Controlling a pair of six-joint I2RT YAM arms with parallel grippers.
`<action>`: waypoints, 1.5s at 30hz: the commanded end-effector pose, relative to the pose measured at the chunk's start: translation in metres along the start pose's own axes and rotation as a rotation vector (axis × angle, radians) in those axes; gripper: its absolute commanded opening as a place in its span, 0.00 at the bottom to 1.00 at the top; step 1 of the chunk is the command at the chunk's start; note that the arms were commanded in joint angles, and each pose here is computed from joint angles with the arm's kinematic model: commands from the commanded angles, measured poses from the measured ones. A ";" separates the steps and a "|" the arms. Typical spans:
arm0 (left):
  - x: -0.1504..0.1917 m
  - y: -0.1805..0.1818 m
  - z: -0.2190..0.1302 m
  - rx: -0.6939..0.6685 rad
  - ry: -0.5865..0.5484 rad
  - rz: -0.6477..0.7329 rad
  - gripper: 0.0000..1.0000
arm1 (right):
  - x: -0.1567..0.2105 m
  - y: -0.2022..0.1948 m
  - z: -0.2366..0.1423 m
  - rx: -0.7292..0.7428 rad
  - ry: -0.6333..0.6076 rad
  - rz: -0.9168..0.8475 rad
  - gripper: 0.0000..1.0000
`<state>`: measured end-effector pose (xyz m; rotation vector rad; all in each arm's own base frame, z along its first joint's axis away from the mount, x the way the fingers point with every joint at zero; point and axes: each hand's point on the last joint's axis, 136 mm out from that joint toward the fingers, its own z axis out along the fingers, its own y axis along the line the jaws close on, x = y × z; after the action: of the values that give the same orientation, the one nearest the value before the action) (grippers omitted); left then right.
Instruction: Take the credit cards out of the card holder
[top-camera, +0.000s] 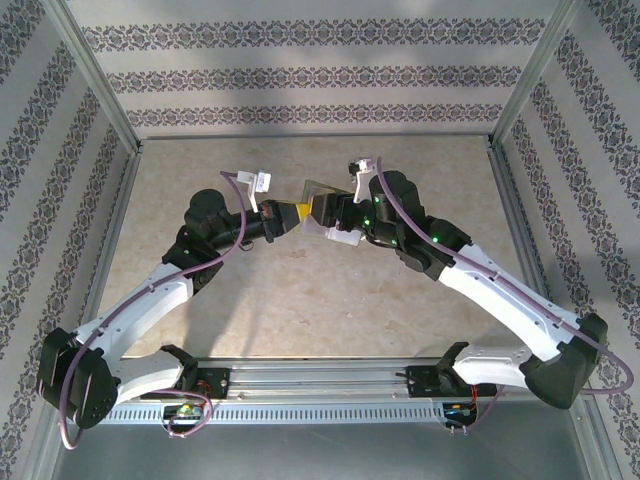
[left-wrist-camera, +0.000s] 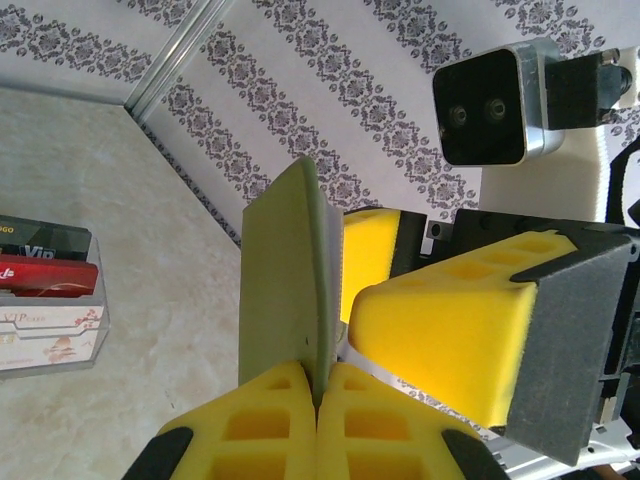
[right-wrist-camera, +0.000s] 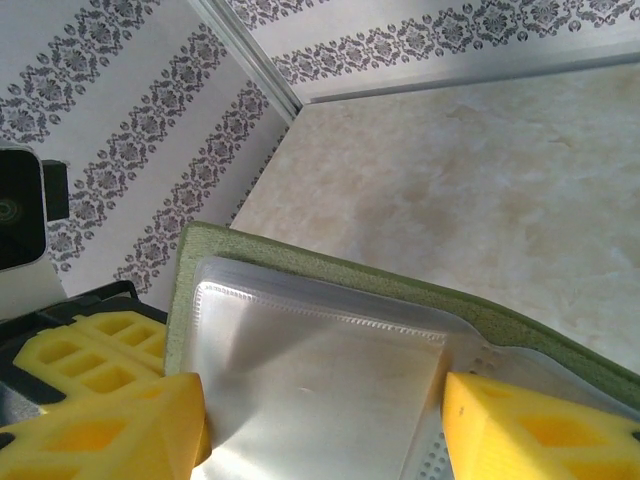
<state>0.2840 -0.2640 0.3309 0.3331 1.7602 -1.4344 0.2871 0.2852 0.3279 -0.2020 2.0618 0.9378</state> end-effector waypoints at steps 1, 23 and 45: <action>-0.010 -0.023 -0.001 0.102 -0.026 0.039 0.00 | -0.018 0.020 0.000 -0.083 -0.040 0.013 0.64; -0.014 -0.040 -0.005 0.162 -0.026 0.053 0.00 | -0.010 0.004 0.007 -0.006 -0.022 -0.002 0.36; -0.014 0.007 0.006 0.035 -0.104 -0.123 0.00 | 0.015 -0.006 -0.010 0.020 0.018 -0.039 0.51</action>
<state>0.3008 -0.2603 0.3163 0.1743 1.7952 -1.4740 0.2783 0.2751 0.3251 -0.2207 2.0587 0.8925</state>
